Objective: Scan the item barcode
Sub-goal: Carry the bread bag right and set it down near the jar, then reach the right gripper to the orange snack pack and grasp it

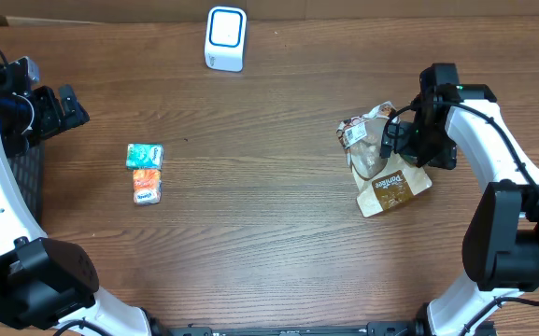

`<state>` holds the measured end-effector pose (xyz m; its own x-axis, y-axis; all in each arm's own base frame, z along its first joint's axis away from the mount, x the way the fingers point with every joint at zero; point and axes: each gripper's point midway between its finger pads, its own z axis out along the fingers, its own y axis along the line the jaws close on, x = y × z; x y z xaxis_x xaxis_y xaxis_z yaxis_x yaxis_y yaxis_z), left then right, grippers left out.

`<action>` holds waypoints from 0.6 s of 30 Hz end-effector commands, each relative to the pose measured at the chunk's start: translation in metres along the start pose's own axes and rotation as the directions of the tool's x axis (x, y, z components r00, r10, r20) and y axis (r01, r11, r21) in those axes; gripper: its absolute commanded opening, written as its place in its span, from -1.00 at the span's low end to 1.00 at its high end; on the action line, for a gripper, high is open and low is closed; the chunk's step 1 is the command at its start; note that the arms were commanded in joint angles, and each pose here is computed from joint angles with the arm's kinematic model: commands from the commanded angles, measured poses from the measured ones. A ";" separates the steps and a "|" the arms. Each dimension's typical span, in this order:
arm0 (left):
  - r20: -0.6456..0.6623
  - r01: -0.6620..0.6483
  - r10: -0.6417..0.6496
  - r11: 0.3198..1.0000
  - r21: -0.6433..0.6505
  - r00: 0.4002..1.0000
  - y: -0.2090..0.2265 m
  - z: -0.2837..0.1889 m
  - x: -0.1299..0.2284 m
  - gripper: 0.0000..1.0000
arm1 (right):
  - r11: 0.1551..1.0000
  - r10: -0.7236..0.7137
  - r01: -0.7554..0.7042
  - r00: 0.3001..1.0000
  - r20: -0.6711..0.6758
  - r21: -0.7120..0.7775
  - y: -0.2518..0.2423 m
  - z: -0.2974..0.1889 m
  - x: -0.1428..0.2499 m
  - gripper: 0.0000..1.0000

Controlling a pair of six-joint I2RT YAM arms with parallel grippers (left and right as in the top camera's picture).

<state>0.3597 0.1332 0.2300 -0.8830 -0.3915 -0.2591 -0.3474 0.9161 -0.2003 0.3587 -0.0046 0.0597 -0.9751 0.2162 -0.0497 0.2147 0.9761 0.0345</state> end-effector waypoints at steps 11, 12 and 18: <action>0.005 -0.020 0.020 1.000 0.011 1.000 -0.002 -0.001 -0.001 1.00 | 0.891 -0.060 0.119 0.987 0.146 -0.439 0.101 -0.142 -0.033 1.00; 0.005 -0.020 0.020 1.000 0.011 1.000 -0.002 -0.001 -0.001 0.99 | 0.879 -0.069 0.136 0.985 0.160 -0.456 0.108 -0.144 -0.035 1.00; 0.005 -0.020 0.020 1.000 0.011 1.000 -0.002 -0.001 -0.001 0.99 | 0.756 -0.196 0.290 0.956 0.219 -0.587 0.191 -0.135 -0.018 1.00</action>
<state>0.3597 0.1332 0.2300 -0.8830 -0.3915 -0.2590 -0.3475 0.9161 -0.2000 0.4252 0.1289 0.2048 -0.9521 0.0780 -0.2957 -0.0944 0.8446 0.5270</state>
